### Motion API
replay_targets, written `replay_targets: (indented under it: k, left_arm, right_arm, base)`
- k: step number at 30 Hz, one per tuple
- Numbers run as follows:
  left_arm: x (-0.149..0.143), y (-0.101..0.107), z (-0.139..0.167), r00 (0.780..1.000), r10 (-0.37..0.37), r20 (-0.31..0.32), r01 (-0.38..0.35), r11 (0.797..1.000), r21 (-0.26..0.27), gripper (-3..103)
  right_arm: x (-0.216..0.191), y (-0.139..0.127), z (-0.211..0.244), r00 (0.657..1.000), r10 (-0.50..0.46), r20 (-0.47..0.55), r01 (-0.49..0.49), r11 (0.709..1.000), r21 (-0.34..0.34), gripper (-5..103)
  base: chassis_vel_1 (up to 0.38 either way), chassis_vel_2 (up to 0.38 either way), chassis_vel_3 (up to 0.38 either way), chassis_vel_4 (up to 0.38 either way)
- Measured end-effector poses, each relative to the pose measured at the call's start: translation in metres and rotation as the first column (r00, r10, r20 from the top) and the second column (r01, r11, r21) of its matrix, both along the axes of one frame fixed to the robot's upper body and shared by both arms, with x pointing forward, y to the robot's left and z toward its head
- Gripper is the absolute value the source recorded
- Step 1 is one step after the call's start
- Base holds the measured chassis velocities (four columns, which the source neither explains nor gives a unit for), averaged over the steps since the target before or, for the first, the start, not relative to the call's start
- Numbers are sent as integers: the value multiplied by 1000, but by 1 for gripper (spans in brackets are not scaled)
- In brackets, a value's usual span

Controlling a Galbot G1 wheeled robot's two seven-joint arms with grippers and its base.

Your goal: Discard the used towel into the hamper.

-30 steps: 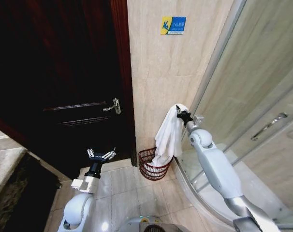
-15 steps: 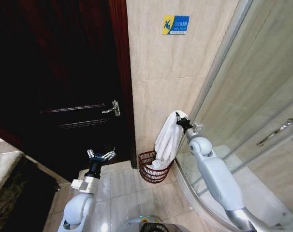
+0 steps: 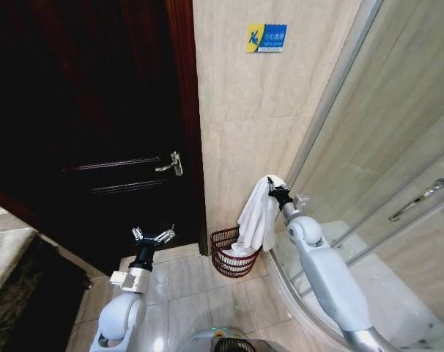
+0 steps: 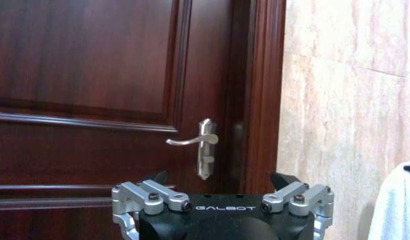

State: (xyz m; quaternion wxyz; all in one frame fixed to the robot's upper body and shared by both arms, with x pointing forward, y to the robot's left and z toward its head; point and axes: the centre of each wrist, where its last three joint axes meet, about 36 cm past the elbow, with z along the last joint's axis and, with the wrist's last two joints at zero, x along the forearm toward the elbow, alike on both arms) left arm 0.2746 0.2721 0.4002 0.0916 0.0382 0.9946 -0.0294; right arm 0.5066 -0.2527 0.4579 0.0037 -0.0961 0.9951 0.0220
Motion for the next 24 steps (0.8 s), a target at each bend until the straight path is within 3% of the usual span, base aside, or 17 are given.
replay_targets:
  k: [14,24]
  left_arm:
    - [1,2,-3,999,21,31,-21,1000,0,100]
    - [5,4,0,999,2,45,-1,1000,-9,100]
  right_arm:
    - [4,5,-3,1000,-15,-2,15,1000,19,4]
    - [3,-11,-16,997,-69,-22,68,998,-6,4]
  base:
    - [39,37,37,33]
    - [0,0,0,0]
